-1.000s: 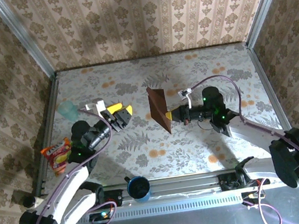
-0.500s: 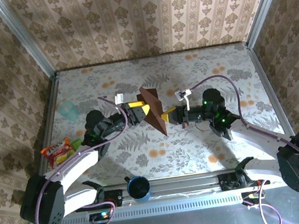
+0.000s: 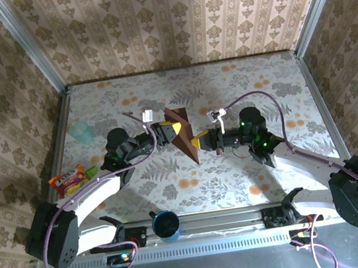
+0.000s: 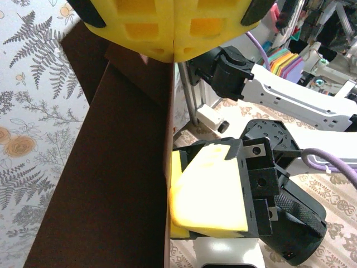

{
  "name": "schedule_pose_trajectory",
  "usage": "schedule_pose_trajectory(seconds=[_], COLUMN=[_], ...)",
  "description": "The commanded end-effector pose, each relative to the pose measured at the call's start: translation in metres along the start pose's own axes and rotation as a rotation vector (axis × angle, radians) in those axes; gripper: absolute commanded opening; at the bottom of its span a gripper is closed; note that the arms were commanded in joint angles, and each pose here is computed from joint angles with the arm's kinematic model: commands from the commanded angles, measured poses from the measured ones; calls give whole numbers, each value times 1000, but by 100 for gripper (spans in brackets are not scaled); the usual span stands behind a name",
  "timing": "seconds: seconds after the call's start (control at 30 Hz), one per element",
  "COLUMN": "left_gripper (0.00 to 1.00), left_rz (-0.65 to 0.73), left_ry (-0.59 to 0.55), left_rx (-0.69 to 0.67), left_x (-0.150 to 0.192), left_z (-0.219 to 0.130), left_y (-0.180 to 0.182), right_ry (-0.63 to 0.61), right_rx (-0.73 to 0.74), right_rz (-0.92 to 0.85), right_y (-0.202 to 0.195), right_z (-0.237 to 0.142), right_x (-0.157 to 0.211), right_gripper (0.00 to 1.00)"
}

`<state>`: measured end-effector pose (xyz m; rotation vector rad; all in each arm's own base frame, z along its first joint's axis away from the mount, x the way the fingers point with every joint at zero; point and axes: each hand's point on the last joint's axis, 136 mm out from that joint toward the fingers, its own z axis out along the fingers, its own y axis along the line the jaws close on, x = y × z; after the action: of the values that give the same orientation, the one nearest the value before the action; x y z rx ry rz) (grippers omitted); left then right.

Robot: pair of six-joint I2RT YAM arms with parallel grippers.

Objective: Fold a paper plane with a square sheet of paper (fold left side to right side)

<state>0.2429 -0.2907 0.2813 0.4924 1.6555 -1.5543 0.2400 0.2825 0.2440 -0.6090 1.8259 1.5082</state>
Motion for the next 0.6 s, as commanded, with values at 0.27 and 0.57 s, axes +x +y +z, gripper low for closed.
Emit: schedule_pose_trajectory(seconds=[0.27, 0.57], left_gripper=[5, 3], left_rz=[50, 78], left_ry=[-50, -74], left_rx=[45, 94], left_x=[-19, -26], left_z=[3, 3], left_y=[-17, -32], right_ry=[-61, -128], right_rx=[28, 115], right_rz=[-45, 0], right_y=[12, -3], right_z=[-13, -33], right_x=[-16, -12], right_gripper=[25, 64])
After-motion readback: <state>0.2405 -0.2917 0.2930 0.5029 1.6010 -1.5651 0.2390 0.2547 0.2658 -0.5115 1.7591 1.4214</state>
